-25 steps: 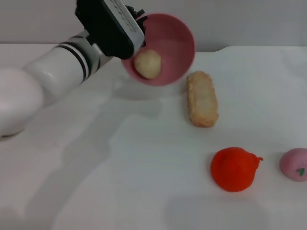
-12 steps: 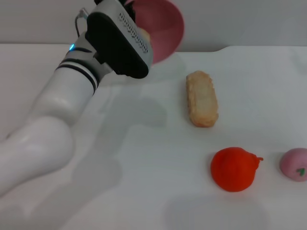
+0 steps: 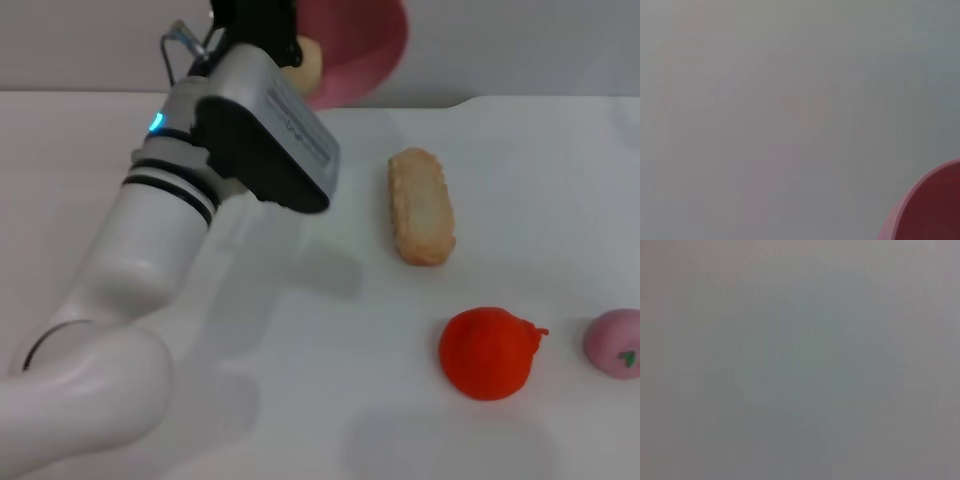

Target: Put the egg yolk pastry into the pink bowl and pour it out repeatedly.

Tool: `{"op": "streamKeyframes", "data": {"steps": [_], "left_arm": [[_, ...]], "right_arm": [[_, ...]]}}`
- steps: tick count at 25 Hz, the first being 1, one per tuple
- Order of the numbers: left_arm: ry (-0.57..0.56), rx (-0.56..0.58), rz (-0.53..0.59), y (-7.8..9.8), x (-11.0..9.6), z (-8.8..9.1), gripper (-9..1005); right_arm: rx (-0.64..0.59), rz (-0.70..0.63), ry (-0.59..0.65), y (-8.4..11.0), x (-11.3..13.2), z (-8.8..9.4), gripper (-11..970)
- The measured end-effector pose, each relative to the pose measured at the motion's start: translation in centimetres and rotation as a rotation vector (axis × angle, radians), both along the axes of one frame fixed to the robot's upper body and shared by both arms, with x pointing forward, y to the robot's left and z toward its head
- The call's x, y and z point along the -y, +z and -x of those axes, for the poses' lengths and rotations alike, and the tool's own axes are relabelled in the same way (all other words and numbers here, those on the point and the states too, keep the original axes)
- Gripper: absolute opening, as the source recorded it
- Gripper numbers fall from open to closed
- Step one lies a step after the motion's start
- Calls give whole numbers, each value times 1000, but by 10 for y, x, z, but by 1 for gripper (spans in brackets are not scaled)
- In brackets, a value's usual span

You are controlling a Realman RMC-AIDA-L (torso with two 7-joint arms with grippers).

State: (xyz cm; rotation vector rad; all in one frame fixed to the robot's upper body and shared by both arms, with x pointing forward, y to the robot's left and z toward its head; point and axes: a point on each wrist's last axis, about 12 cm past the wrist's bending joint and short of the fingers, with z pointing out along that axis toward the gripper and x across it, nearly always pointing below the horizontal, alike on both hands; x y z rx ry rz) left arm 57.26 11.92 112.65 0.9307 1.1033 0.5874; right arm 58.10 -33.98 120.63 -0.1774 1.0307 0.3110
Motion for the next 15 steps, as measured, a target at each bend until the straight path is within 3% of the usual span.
{"op": "streamKeyframes", "data": {"steps": [12, 15], "left_arm": [[-68, 59, -22, 1, 10, 13, 43], [-75, 27, 37, 0, 7, 10, 43]], "right_arm": [[-7, -20, 27, 2, -2, 0, 638], [-7, -23, 35, 3, -3, -2, 637]]}}
